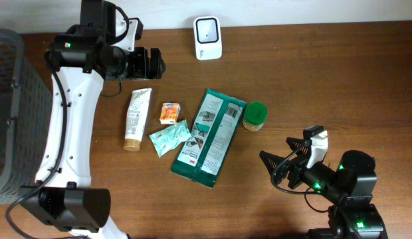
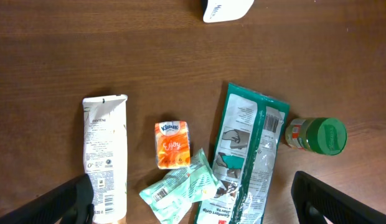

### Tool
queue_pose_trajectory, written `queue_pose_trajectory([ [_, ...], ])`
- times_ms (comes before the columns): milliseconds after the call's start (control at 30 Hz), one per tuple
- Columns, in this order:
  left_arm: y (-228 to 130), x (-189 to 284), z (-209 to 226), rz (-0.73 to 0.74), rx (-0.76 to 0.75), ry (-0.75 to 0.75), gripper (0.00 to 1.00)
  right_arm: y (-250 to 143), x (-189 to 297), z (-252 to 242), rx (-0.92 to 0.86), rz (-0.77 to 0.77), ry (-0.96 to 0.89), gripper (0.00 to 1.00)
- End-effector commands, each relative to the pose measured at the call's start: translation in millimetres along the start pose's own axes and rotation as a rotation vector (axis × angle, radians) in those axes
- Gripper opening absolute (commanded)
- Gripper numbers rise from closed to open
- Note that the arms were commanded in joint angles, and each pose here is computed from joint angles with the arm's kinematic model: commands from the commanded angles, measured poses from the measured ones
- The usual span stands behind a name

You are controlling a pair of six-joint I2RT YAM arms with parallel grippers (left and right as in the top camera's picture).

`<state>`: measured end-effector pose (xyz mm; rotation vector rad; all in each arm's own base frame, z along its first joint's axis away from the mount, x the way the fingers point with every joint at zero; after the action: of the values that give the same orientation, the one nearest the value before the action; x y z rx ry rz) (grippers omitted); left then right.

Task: Scan the item barcode
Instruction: 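Reach the right gripper over the green-lidded jar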

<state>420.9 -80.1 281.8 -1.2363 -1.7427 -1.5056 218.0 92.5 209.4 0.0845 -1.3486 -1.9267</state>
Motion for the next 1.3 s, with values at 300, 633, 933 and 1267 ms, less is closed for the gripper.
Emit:
queue_pose_trajectory([
  [300, 4.8, 9.6, -3.8, -0.027, -0.025, -0.012, 0.99, -3.7, -4.9, -7.7, -0.052, 0.050, -0.032, 0.98],
  [633, 4.2, 9.5, -3.7, -0.025, -0.024, -0.011, 0.99, 12.9, -4.3, -20.2, -0.142, 0.221, -0.159, 0.98],
  [933, 4.4, 9.6, -3.7, -0.026, -0.025, -0.011, 0.99, 50.3, 1.9, -41.0, -0.158, 0.433, -0.394, 0.98],
  [1267, 4.3, 9.5, -3.7, -0.025, -0.025, -0.011, 0.99, 51.5, -99.9, -70.2, -0.065, 0.525, -0.341, 0.99],
])
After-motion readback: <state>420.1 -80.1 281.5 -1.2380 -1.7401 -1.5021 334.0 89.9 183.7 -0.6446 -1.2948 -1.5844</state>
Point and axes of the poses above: each gripper's point midway between its finger pads, its own x axis back along the fingers, its own z axis along the line the jaws close on, y = z × x, the point moved 2 cm from there along x, back along the fingers, and after that the axes turned 1 degree about -x, right-handed, at the moved point
